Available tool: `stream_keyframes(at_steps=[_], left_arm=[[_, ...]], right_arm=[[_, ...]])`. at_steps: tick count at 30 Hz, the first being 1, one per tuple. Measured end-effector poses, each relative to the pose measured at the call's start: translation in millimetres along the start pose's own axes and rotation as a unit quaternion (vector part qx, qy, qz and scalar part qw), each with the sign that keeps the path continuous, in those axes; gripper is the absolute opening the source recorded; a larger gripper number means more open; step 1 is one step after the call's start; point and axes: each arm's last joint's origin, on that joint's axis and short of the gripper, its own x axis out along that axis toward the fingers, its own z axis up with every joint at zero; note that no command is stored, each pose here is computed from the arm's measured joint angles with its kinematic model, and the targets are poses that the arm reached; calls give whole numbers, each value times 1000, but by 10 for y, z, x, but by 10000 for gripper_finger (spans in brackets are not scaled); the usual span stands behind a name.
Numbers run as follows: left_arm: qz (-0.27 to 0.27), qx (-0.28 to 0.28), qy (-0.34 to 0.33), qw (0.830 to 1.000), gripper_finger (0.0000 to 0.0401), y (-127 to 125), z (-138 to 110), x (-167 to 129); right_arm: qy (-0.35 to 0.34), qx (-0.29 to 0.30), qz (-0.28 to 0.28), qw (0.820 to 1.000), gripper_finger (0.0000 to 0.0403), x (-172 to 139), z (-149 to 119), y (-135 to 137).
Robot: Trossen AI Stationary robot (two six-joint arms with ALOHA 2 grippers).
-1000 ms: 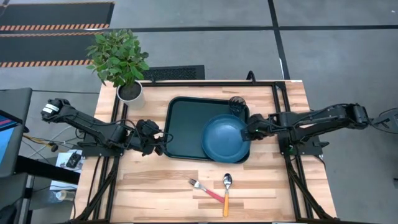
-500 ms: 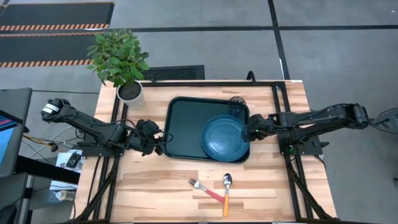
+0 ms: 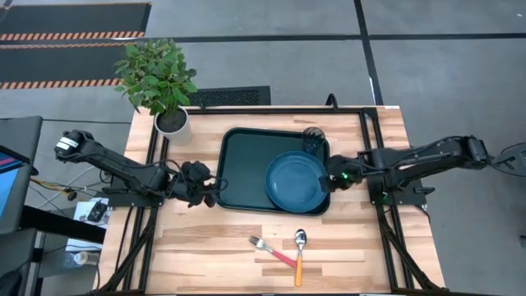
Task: Pick and place plate/cup/fork/spoon on tray
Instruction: Adjust the black tray
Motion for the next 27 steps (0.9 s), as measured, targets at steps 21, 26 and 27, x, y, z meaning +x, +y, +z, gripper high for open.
stream_keyframes(at_steps=[21, 26, 27], left_arm=[[0, 117, -27, 993, 90, -5, -279, 285], [18, 140, -4, 990, 9, -45, -401, 433], [25, 139, 1, 990, 7, -43, -426, 463]], right_arm=[[57, -46, 115, 991, 225, 724, -1246, 535], [67, -62, 123, 988, 225, 720, -1366, 701], [68, -66, 128, 987, 225, 702, -1381, 732]])
